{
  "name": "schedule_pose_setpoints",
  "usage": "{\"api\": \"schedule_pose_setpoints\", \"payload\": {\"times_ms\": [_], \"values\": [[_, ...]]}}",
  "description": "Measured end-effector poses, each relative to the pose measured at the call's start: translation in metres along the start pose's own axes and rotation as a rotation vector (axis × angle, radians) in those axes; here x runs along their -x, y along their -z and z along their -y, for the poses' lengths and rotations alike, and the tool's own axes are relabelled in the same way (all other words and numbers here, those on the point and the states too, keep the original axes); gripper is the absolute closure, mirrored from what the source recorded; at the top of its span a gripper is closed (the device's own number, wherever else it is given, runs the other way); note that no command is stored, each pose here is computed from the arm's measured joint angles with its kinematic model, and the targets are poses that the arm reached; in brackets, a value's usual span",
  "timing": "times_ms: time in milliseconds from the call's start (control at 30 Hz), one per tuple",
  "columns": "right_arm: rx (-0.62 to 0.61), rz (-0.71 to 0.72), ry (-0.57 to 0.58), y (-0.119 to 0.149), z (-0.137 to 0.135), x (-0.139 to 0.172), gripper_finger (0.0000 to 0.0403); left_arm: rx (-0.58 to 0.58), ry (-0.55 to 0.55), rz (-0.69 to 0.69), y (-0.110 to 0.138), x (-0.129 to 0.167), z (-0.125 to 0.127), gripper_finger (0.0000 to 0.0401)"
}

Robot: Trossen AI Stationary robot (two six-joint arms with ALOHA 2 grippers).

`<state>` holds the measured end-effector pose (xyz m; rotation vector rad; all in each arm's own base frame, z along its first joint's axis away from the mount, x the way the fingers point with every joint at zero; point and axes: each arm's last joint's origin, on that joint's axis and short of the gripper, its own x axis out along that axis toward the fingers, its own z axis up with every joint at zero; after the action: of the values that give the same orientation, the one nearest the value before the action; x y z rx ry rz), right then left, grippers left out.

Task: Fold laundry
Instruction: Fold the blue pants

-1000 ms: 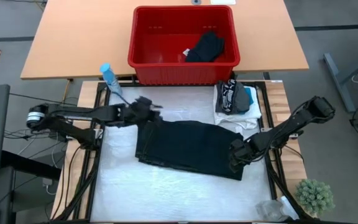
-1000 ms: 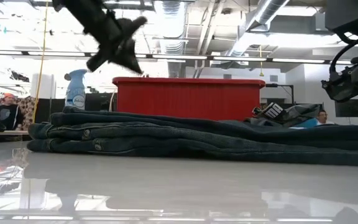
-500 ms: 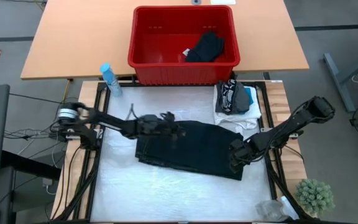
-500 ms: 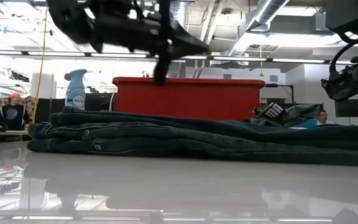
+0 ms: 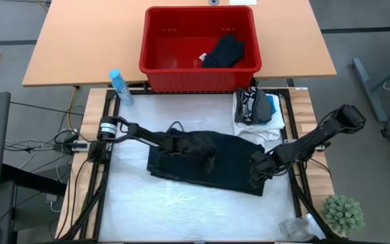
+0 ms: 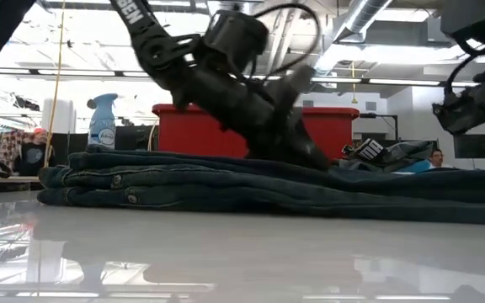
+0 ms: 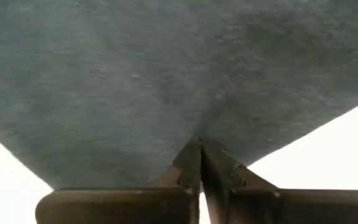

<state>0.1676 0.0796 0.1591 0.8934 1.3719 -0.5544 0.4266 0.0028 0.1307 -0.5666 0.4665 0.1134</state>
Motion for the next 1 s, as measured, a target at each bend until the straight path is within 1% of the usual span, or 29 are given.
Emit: {"api": "schedule_pose_setpoints", "payload": {"times_ms": [100, 200, 300, 367, 467, 567, 633, 733, 800, 867, 1000], "values": [[-0.002, 0.012, -0.056, 0.000, -0.004, 0.012, 0.0342, -0.058, -0.054, -0.074, 0.004, -0.011, -0.003, 0.0401], [-0.015, 0.018, -0.067, 0.000, -0.004, 0.030, 0.0317, -0.083, -0.101, -0.139, 0.015, -0.018, -0.010, 0.0401], [-0.100, 0.047, -0.036, 0.001, 0.001, 0.045, 0.0294, -0.052, -0.139, -0.186, 0.021, -0.019, -0.015, 0.0401], [-0.155, 0.082, -0.021, 0.005, 0.005, 0.049, 0.0279, -0.049, -0.158, -0.210, 0.023, -0.019, -0.016, 0.0401], [-0.277, 0.163, -0.016, 0.009, 0.007, 0.048, 0.0256, -0.044, -0.164, -0.220, 0.025, -0.018, -0.017, 0.0401], [-0.418, 0.247, 0.003, 0.010, 0.009, 0.043, 0.0227, -0.002, -0.164, -0.221, 0.025, -0.018, -0.017, 0.0401], [-0.480, 0.316, 0.008, 0.008, 0.009, 0.042, 0.0204, -0.001, -0.161, -0.230, 0.025, -0.018, -0.017, 0.0401], [-0.507, 0.339, 0.030, 0.005, 0.011, 0.041, 0.0171, -0.002, -0.150, -0.242, 0.026, -0.018, -0.017, 0.0401], [-0.513, 0.336, 0.052, 0.005, 0.012, 0.040, 0.0156, 0.002, -0.149, -0.244, 0.027, -0.018, -0.017, 0.0401], [-0.523, 0.314, 0.059, 0.005, 0.012, 0.040, 0.0148, -0.003, -0.143, -0.249, 0.027, -0.018, -0.017, 0.0401], [-0.566, 0.294, 0.047, 0.006, 0.011, 0.039, 0.0145, -0.008, -0.131, -0.261, 0.027, -0.018, -0.017, 0.0401]]}}
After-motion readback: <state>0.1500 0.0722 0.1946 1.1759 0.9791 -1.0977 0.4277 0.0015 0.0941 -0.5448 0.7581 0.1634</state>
